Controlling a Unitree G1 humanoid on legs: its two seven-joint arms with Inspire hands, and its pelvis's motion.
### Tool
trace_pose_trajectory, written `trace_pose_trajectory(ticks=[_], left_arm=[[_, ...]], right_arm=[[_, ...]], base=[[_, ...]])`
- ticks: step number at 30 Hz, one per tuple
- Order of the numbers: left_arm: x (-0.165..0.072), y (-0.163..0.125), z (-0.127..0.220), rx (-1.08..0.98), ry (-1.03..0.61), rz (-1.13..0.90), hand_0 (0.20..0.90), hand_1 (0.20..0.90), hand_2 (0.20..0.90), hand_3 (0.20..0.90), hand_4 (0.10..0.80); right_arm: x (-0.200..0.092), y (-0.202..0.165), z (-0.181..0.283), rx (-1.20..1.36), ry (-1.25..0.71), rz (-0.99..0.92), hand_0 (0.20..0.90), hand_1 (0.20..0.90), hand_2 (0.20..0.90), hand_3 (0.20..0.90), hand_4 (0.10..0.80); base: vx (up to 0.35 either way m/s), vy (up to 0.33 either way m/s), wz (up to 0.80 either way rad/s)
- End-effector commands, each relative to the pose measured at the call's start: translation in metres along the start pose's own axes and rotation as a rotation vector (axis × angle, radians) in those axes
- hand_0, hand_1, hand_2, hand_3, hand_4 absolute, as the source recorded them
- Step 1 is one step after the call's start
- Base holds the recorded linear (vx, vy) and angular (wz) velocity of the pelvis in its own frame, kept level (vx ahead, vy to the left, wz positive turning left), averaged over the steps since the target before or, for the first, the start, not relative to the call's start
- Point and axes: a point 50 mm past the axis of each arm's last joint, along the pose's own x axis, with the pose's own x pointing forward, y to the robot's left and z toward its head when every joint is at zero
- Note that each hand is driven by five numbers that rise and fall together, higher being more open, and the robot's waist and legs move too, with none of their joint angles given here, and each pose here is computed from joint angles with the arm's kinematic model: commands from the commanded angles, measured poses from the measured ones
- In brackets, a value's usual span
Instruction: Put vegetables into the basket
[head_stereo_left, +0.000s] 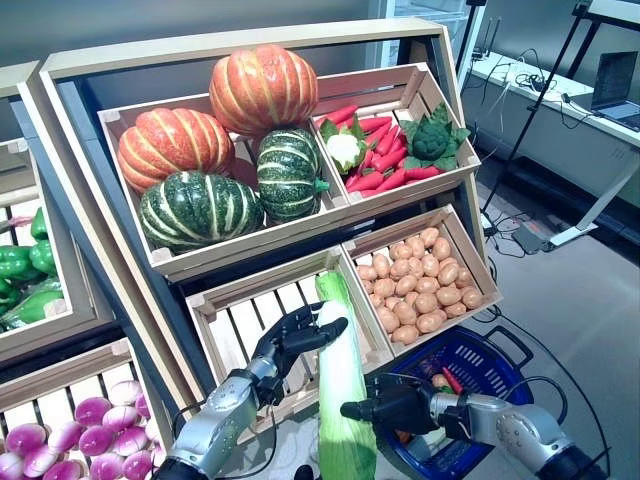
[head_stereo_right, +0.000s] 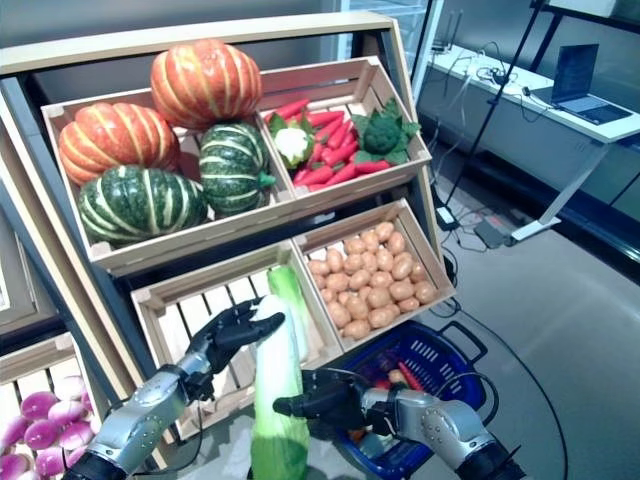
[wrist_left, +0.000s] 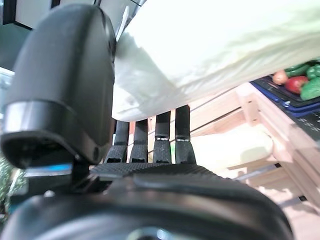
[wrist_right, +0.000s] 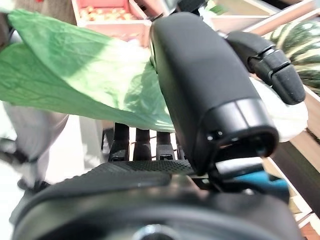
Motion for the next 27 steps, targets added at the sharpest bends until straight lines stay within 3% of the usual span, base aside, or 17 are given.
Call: trace_pose_trajectory(ticks=[1, 15, 27], left_arm=[[0.018, -0.019, 0.061, 0.035, -0.261, -0.108, 0.900, 0.900, 0.900, 0.900, 0.800], [0.011, -0.006, 0.060, -0.097, -0.267, -0.145, 0.900, 0.900, 0.900, 0.900, 0.800], [0.007, 0.001, 0.065, -0.169, -0.304, -0.132, 0.900, 0.900, 0.900, 0.900, 0.800]], right_arm=[[0.017, 0.067, 0.053, 0.022, -0.343, 0.420, 0.300, 0.300, 0.300, 0.300, 0.400], [-0.037, 0.018, 0.097, 0.098, -0.835, 0.104, 0.300, 0.300, 0.300, 0.300, 0.400], [-0.067, -0.024, 0.098, 0.246, -1.097, -0.199, 0.300, 0.300, 0.300, 0.300, 0.400]], base=[[0.000, 0.000, 0.00], [-0.012, -0.022, -0.01], [-0.043, -0.035, -0.06]])
